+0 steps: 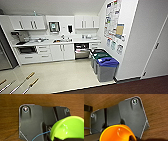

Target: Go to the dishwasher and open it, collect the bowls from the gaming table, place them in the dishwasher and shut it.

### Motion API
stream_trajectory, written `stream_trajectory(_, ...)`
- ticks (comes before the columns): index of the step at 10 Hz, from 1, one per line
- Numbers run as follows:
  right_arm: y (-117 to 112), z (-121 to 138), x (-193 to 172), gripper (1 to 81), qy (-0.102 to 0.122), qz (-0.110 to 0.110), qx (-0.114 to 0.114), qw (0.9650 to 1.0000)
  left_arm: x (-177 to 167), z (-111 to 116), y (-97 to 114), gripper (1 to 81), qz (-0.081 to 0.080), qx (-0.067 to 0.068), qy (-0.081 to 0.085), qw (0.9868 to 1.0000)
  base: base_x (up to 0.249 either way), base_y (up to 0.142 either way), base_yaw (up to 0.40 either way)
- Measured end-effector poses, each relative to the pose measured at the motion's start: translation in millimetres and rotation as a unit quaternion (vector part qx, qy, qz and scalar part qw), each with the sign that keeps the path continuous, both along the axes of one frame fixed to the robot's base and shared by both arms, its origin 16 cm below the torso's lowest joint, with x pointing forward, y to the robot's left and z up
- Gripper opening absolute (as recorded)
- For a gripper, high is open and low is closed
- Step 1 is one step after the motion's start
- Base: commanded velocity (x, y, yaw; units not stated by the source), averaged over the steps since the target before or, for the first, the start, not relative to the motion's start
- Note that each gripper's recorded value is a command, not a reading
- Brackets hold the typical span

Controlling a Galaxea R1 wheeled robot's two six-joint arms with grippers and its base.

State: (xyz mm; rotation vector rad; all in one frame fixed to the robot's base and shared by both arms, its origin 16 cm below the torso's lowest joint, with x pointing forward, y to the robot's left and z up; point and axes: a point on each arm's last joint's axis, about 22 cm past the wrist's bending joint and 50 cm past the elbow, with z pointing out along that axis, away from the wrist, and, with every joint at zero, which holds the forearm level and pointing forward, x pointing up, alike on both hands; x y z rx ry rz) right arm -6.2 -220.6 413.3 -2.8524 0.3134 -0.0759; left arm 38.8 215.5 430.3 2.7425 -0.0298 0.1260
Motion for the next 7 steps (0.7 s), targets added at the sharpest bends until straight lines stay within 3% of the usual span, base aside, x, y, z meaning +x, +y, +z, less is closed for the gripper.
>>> stream_trajectory(7,0.3,0.0,0.1,1.0,0.0,0.0,0.0,1.0,-0.2,-0.1,1.8,1.0,0.0,0.001,0.0,1.0,0.148,0.0,0.0)
